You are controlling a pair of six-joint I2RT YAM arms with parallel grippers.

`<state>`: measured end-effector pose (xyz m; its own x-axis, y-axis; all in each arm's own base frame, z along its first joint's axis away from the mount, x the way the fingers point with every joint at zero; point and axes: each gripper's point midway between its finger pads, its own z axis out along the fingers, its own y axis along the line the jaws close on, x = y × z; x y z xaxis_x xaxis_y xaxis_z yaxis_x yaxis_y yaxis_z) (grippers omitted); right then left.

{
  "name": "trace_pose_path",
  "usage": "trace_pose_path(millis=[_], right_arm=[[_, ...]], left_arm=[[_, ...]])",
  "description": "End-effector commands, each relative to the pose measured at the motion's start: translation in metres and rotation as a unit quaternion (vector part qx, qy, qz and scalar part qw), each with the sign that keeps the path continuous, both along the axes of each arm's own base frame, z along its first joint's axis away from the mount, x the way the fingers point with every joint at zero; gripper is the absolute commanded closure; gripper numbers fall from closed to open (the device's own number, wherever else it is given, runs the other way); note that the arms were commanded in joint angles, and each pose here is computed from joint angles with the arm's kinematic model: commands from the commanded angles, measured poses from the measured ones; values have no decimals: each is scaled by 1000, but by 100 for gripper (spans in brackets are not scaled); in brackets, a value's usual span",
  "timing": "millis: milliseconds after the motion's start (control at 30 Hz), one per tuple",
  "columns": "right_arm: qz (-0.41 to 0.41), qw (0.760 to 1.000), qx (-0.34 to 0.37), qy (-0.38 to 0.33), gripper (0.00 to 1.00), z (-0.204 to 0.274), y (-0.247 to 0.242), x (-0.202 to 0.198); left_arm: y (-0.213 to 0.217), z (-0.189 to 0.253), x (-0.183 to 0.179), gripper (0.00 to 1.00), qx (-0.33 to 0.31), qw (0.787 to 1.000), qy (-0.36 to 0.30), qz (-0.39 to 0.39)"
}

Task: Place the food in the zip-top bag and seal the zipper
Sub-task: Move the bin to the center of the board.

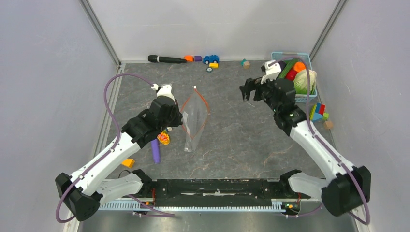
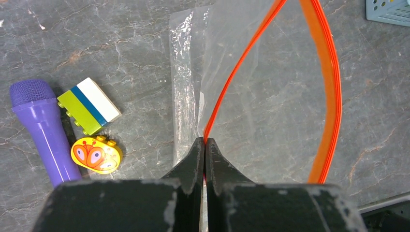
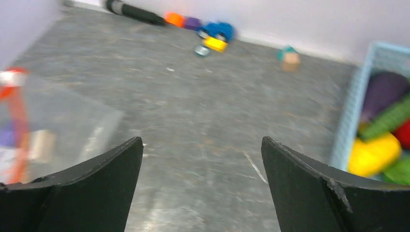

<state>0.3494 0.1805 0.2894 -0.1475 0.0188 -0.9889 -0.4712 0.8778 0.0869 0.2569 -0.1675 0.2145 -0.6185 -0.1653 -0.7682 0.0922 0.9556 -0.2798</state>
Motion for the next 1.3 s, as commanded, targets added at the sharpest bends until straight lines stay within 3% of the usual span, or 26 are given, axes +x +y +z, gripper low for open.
trace_pose_path(millis=[0, 133, 367, 533, 867, 1267], right_arm=[[-137, 987, -39, 70, 2, -32, -68, 45], [-198, 970, -79, 115, 2, -64, -117, 83], [-226, 946, -123, 195, 2, -125, -173, 148], [-168, 949, -125, 237, 4, -175, -166, 167], [-131, 951, -86, 265, 7, -209, -145, 119], [-98, 937, -57, 331, 14, -239, -72, 26]], left_arm=[[2, 28, 11, 98, -10, 999, -52, 6], [6, 38, 12, 98, -11, 998, -67, 13], [8, 42, 9, 98, -20, 997, -72, 14], [8, 41, 6, 98, -27, 997, -69, 14], [0, 32, 8, 98, -32, 998, -55, 7], [-8, 21, 15, 98, -27, 999, -45, -1]])
